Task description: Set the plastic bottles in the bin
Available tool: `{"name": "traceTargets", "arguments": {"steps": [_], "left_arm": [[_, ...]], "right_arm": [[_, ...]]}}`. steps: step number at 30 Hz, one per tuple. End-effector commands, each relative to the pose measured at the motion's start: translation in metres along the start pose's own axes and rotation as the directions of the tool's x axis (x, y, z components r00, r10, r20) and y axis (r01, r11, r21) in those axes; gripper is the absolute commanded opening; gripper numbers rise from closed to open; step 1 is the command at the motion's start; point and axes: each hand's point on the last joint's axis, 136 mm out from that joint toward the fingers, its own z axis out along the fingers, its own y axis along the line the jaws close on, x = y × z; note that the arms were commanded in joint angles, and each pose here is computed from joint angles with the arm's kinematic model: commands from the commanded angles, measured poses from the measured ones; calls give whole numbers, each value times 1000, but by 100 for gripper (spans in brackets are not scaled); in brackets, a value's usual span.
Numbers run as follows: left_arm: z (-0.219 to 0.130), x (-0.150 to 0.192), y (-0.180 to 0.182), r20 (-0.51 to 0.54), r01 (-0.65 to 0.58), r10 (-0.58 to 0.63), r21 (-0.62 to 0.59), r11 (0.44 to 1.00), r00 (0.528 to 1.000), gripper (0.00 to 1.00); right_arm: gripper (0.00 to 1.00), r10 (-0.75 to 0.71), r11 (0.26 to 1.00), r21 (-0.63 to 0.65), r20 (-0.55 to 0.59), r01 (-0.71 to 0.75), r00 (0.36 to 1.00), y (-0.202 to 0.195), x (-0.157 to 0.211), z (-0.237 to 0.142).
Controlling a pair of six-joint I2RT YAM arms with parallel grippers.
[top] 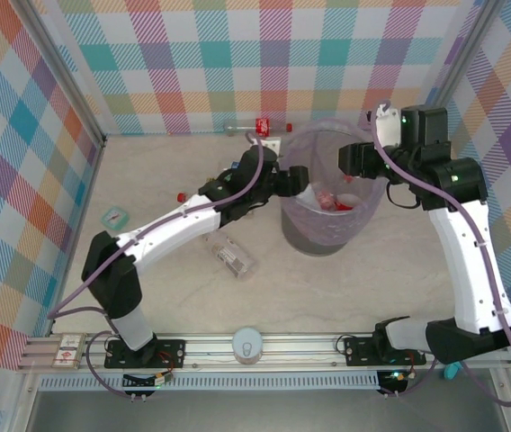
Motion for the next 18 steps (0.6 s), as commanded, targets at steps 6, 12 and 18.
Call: {"name": "traceTargets", "arguments": {"steps": [6,12,18], "left_arm": [[17,-4,-47,-24,-90,93,117,989,995,93],[-23,-46,-23,91,-140,140,-7,990,986,100],[-87,-83,36,205,-66,99,-162,985,974,100]], "right_arm": [[62,-17,996,-84,53,21,998,18,-7,-17],[62,-40,988,-144,109,55,993,33,-28,-28],[63,-68,981,-172,116,87,991,42,-40,-20]]}}
